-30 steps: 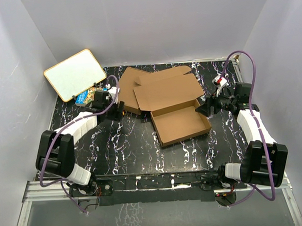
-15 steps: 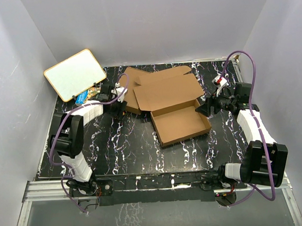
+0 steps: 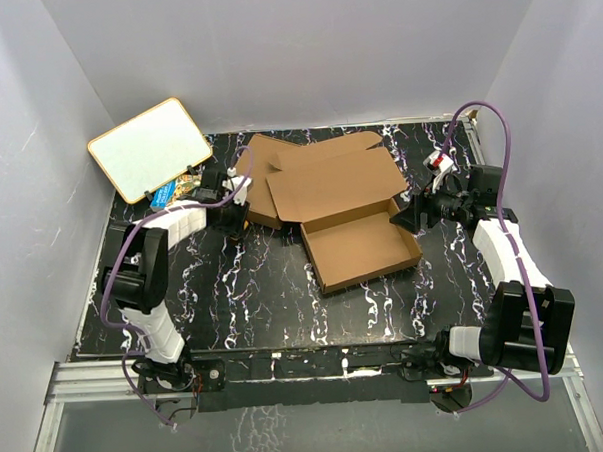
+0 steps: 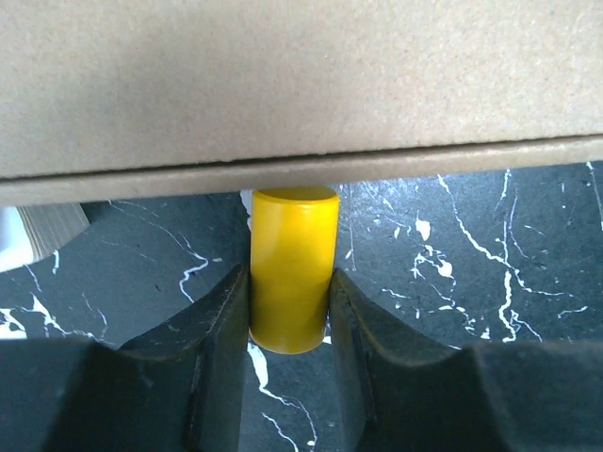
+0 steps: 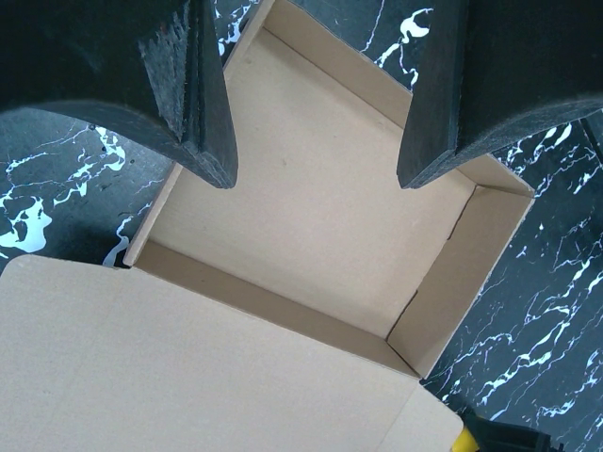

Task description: Fold the paper box

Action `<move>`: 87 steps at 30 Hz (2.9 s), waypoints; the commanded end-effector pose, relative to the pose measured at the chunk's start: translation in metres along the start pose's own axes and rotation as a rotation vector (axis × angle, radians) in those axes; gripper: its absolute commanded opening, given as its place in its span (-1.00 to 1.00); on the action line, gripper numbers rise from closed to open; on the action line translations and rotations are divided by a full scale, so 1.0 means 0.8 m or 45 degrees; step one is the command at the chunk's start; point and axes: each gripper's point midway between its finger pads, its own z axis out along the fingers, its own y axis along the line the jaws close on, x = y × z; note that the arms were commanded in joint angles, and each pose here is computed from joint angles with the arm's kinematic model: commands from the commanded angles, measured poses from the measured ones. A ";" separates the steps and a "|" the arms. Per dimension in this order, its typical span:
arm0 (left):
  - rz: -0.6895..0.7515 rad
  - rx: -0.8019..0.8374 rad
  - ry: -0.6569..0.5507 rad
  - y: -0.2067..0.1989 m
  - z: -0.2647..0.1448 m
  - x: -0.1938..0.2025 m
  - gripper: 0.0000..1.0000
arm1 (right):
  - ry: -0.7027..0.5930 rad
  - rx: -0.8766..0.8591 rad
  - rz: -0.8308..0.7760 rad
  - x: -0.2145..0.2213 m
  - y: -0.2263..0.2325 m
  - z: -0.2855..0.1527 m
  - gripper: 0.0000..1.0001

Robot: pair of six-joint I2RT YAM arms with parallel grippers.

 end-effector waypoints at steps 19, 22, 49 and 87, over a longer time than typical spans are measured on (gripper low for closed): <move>-0.441 0.868 -0.746 -0.209 -0.199 -0.096 -1.00 | -0.060 0.007 -0.090 -0.020 -0.005 -0.003 0.48; -0.358 0.808 -0.687 -0.244 -0.180 -0.106 -1.00 | -0.060 0.017 -0.087 -0.019 -0.007 -0.004 0.48; -0.034 0.398 -0.150 -0.343 0.010 -0.102 -0.26 | -0.052 0.060 -0.082 -0.018 -0.016 -0.005 0.49; -0.855 0.725 -0.710 -0.072 -0.132 -0.183 0.64 | -0.064 0.048 -0.078 -0.019 -0.015 -0.008 0.49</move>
